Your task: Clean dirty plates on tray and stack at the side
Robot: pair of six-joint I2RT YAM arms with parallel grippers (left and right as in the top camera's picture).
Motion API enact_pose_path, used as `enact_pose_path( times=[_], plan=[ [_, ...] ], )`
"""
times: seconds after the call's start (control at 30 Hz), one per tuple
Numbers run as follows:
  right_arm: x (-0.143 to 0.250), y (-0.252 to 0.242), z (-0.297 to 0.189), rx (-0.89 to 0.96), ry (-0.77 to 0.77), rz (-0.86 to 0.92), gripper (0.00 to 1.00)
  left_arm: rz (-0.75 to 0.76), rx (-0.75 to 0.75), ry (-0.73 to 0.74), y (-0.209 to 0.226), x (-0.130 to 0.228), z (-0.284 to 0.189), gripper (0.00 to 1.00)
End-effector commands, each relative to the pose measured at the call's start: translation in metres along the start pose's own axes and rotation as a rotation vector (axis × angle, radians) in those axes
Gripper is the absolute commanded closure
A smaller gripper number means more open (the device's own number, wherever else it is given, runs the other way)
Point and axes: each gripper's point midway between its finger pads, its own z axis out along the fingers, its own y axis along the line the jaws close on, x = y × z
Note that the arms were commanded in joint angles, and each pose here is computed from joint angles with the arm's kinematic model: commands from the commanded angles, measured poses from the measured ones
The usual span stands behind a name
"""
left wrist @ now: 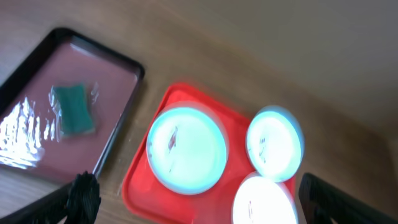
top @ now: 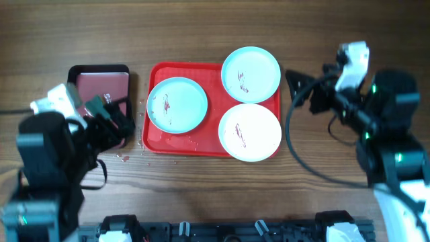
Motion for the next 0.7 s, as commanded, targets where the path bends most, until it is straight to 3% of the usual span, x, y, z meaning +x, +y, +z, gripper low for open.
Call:
enact_pose_path(
  times=[0.0,0.13,0.17,0.3,0.37,0.43,0.53,0.67],
  plan=[
    [-0.018,0.013,0.021,-0.086,0.109,-0.031,0.00,0.038,-0.091,0.182,0.001,-0.006,0.022,0.00],
    [-0.025,0.009,0.064,-0.144,0.122,0.050,0.01,0.111,-0.225,0.367,0.022,-0.007,0.075,0.00],
    [-0.023,0.011,0.075,-0.163,0.130,0.025,0.06,0.102,-0.256,0.394,0.029,-0.007,0.093,0.00],
    [0.027,0.040,0.141,-0.150,0.287,0.111,0.13,0.043,-0.329,0.514,0.051,0.008,0.135,0.00],
    [0.058,0.059,0.168,-0.118,0.369,0.118,0.20,-0.003,-0.353,0.495,0.066,-0.001,0.143,0.00],
    [0.096,0.079,0.195,-0.060,0.447,0.095,0.35,-0.051,-0.367,0.433,0.082,-0.019,0.144,0.00],
    [0.141,0.078,0.226,0.104,0.484,-0.019,0.40,-0.168,-0.406,0.355,0.109,-0.039,0.141,0.00],
    [0.209,0.080,0.266,0.105,0.589,-0.129,0.52,-0.204,-0.448,0.329,0.131,-0.047,0.136,0.00]
  ],
)
